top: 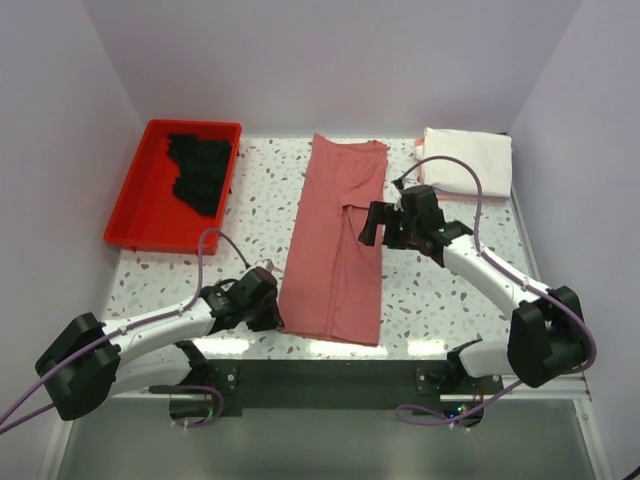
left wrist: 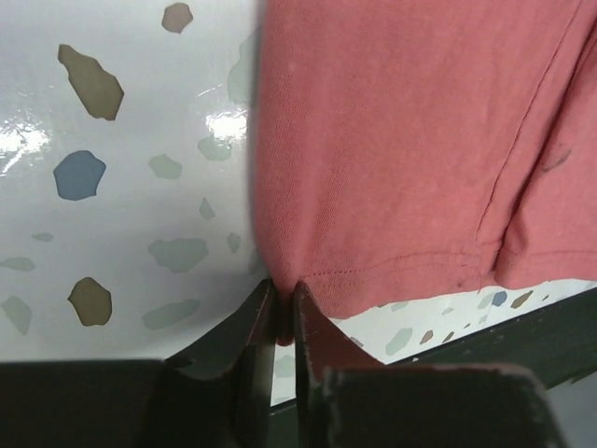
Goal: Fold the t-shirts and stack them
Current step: Fold the tshirt
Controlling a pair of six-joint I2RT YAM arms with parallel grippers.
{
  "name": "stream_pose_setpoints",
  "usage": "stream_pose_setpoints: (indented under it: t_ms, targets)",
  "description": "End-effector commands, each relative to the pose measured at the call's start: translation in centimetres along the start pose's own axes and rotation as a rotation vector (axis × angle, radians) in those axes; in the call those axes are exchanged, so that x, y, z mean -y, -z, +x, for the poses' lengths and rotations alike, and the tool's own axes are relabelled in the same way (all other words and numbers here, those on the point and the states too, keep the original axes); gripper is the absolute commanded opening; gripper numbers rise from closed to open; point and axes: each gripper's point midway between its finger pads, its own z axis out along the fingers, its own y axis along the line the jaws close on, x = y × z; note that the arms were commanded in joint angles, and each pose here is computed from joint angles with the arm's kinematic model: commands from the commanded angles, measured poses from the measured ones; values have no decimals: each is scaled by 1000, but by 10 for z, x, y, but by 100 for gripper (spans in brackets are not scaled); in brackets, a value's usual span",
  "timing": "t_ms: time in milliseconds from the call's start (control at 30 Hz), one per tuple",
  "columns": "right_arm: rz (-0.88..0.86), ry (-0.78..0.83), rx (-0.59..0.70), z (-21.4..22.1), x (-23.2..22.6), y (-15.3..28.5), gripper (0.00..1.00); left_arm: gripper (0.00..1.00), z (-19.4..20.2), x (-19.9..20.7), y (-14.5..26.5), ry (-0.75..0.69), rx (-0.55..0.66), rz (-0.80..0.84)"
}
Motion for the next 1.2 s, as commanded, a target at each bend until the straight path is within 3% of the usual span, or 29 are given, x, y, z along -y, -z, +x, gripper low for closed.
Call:
stream_pose_setpoints:
  t_ms: [0, 167, 367, 667, 867, 1000, 1167]
  targets:
    - [-15, -15, 30, 0, -2, 15, 99, 15, 14, -8, 0, -18, -60, -13]
    - [-57, 30, -46, 24, -6, 29, 98, 0, 18, -8, 0, -17, -75, -7]
    - [-39, 200, -277, 111, -18, 48, 97, 0, 16, -2, -1, -32, -83, 9]
    - [-125, 227, -515, 211, -12, 77, 89, 0, 22, 0, -7, -44, -111, 34]
    - [-122, 258, -565, 229, -6, 72, 71, 0, 20, 4, -4, -45, -100, 56]
    - [-73, 281, -585, 235, 6, 67, 69, 0, 19, 1, -4, -33, -83, 54]
    - [-75, 287, -622, 245, 11, 68, 58, 0, 24, -2, -4, -16, -96, 49]
